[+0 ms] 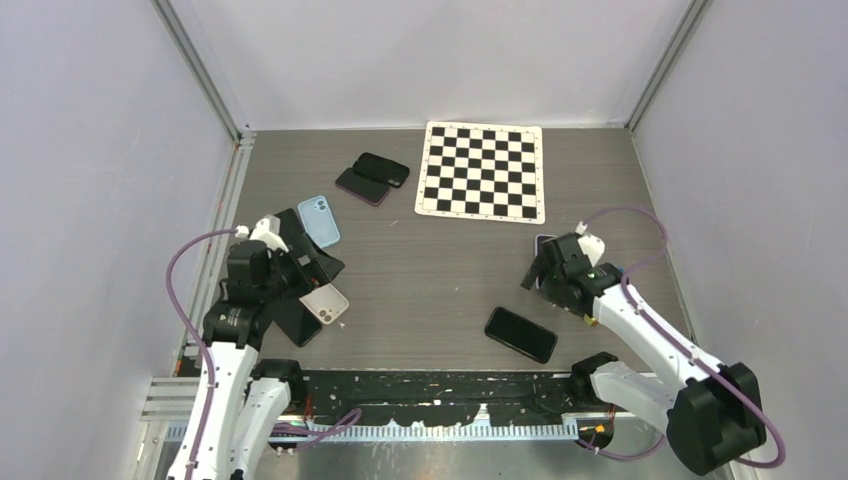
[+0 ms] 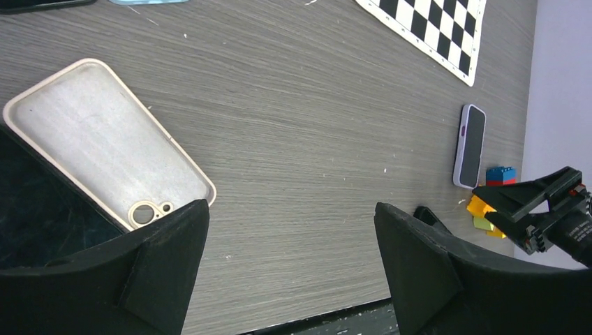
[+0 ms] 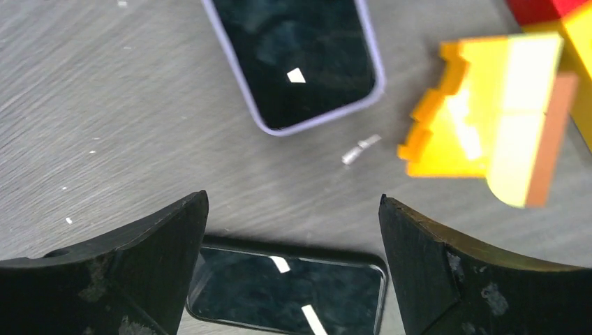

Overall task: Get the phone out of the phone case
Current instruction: Move the phone to the center of the board.

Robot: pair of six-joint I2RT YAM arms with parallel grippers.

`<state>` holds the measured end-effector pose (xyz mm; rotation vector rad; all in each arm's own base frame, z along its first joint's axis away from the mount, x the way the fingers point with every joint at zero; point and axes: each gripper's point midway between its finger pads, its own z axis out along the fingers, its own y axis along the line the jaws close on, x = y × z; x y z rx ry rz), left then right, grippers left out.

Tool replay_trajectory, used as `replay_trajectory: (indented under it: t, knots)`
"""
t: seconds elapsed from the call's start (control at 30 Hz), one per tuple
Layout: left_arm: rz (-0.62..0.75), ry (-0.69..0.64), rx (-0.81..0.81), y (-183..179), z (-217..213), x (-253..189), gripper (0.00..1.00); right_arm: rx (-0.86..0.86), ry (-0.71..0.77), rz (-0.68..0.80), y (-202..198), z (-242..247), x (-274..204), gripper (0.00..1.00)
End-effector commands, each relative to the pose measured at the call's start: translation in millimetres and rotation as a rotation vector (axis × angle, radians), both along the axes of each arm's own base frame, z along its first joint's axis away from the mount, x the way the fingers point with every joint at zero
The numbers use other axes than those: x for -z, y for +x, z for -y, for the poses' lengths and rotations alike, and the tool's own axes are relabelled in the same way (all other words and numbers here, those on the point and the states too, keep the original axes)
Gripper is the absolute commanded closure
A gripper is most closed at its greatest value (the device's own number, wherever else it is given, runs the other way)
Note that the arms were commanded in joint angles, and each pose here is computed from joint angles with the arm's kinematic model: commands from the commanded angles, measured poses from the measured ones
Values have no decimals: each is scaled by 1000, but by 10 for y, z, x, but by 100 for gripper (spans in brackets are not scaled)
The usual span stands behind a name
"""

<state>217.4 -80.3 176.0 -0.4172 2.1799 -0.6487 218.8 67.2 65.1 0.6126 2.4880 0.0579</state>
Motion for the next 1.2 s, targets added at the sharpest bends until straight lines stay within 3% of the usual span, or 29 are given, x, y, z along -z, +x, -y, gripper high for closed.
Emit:
replay_trajectory:
  t: [0.0,0.37,0.67,1.03,1.17]
  knots:
    - [24,-31,32,87,72,-12,9,232,22,-24,-267,246,15,2]
    - [-24,-79,6,153,106,62,11,455,143,-222,-757,177,240,2]
    - [-33,-53,-63,190,0,92,11,452,289,-287,-717,-129,243,2]
    - [-15,-75,-62,211,26,93,11,358,404,-211,-484,-354,203,2]
    - [-46,-175,16,178,235,150,12,324,319,-171,-462,-214,122,3]
